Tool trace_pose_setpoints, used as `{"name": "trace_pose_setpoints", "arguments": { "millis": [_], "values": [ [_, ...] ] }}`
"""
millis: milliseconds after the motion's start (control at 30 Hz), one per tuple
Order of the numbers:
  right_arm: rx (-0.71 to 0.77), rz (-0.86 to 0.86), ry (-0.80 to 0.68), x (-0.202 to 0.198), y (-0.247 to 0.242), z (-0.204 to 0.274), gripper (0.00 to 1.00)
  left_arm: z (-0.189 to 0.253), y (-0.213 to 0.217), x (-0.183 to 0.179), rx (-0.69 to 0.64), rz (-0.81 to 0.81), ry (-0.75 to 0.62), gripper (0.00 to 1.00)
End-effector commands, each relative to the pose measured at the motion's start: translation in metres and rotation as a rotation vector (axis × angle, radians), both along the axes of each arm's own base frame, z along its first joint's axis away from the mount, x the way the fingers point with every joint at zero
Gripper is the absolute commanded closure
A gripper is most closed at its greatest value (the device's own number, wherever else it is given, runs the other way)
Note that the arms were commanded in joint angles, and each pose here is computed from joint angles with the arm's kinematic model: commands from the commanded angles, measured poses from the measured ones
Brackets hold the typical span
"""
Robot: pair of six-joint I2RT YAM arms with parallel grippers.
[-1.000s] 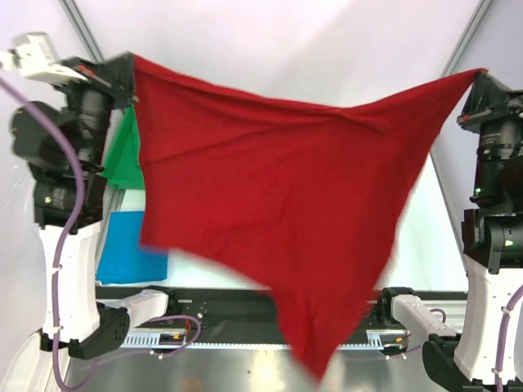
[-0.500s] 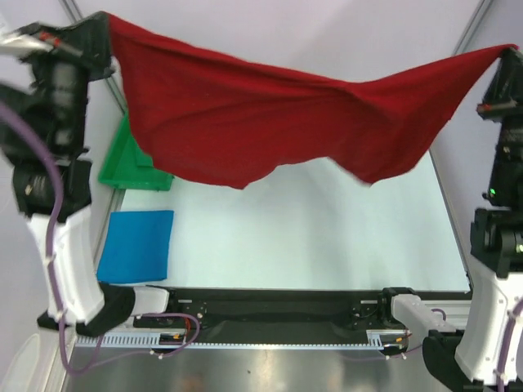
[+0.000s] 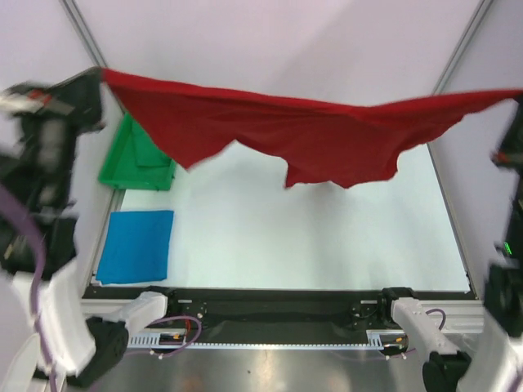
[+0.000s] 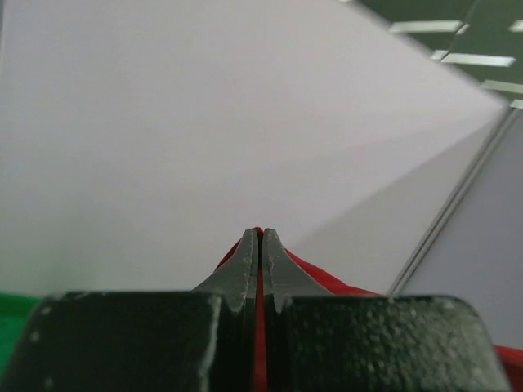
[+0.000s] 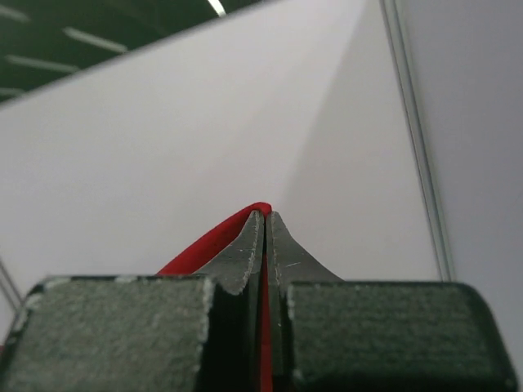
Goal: Fold and stack the t-shirts
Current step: Flatten the tshirt out
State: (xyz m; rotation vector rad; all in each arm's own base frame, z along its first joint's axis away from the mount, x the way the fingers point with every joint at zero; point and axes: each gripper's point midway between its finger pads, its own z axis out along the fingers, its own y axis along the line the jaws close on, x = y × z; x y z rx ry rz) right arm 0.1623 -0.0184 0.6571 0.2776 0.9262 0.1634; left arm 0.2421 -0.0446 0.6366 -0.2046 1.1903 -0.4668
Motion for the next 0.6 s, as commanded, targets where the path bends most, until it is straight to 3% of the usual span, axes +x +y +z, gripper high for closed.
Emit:
{"name": "trace_pose_setpoints", "arguments": {
  "millis": [0,133,300,400,567],
  "values": [
    [0.041,0.001,-0.241,-0.098,-0.006,0.039,1.0,0.068,0.026,-0.115,-0.039,0.056,-0.325,1.0],
    [0.06,0.045,-0.301,-0.135,-0.008,0.042,1.0,0.077,0.035,-0.157,-0.036,0.079,-0.384,1.0],
    [0.079,0.104,-0.333,-0.146,-0.009,0.044,1.0,0.079,0.032,-0.152,-0.033,0.066,-0.382,1.0],
    [0.081,0.108,-0.295,-0.12,-0.007,0.041,1.0,0.071,0.026,-0.127,-0.029,0.051,-0.35,1.0],
    [0.073,0.085,-0.157,-0.049,0.0,0.009,1.0,0.02,0.009,-0.033,-0.009,0.025,-0.206,1.0]
  ]
}}
